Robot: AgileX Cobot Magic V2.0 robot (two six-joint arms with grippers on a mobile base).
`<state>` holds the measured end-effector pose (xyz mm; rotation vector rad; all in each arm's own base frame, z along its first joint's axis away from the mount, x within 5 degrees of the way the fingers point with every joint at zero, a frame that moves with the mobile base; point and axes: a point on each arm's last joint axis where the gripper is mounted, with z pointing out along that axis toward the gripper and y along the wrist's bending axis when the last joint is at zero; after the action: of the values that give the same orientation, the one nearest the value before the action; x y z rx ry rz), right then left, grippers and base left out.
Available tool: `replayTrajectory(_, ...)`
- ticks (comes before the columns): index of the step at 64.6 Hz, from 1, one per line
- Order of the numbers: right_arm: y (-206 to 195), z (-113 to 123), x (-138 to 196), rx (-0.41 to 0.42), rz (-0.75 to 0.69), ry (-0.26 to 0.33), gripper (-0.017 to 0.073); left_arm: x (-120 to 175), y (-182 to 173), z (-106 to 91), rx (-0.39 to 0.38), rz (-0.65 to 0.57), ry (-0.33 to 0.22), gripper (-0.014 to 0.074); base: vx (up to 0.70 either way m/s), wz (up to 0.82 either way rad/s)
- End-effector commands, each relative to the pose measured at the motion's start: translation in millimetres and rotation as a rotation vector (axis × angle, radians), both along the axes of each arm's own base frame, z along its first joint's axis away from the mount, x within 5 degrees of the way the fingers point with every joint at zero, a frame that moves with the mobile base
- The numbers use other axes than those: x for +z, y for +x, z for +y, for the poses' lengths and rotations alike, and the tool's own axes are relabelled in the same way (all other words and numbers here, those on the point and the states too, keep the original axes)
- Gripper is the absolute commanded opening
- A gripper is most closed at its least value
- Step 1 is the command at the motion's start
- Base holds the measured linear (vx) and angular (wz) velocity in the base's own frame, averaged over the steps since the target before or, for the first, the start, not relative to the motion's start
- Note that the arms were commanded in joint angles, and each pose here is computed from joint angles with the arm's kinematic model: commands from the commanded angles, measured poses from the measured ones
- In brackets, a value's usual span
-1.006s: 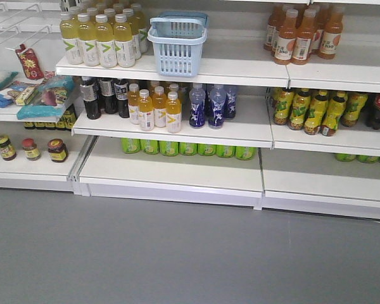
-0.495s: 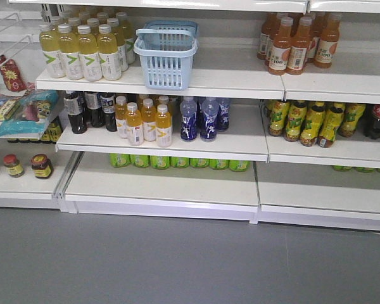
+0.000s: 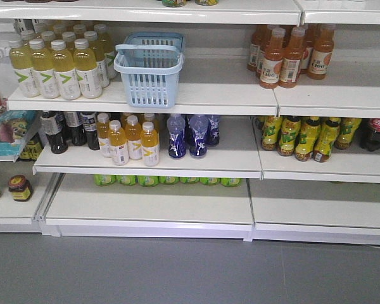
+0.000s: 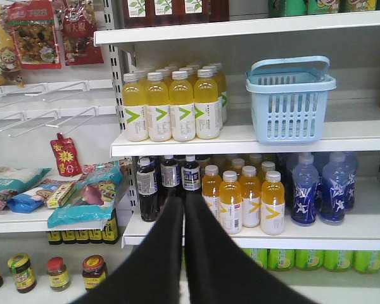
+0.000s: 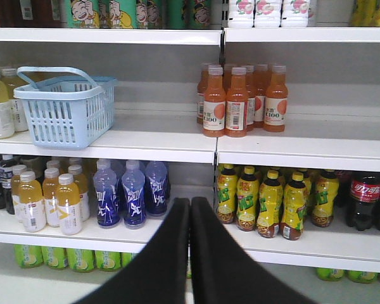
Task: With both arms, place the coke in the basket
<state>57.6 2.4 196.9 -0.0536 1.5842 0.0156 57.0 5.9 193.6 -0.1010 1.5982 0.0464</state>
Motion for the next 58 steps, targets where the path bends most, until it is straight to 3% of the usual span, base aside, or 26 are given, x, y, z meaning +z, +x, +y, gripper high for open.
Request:
replayTrajectory(1,1.4,-0.1,3.7,-0.004,-0.05,-0.008,-0.001,19.4,-3.2,-1.8,-0.019,-0.131,0.004,-0.0006,0.18,-0.07)
replayTrajectory(58,1.4,-0.1,3.7,-0.004,-0.05,-0.008,-0.001,19.4,-3.2,-1.8,-0.019,-0.131,0.004,-0.0006,0.16,-0.06)
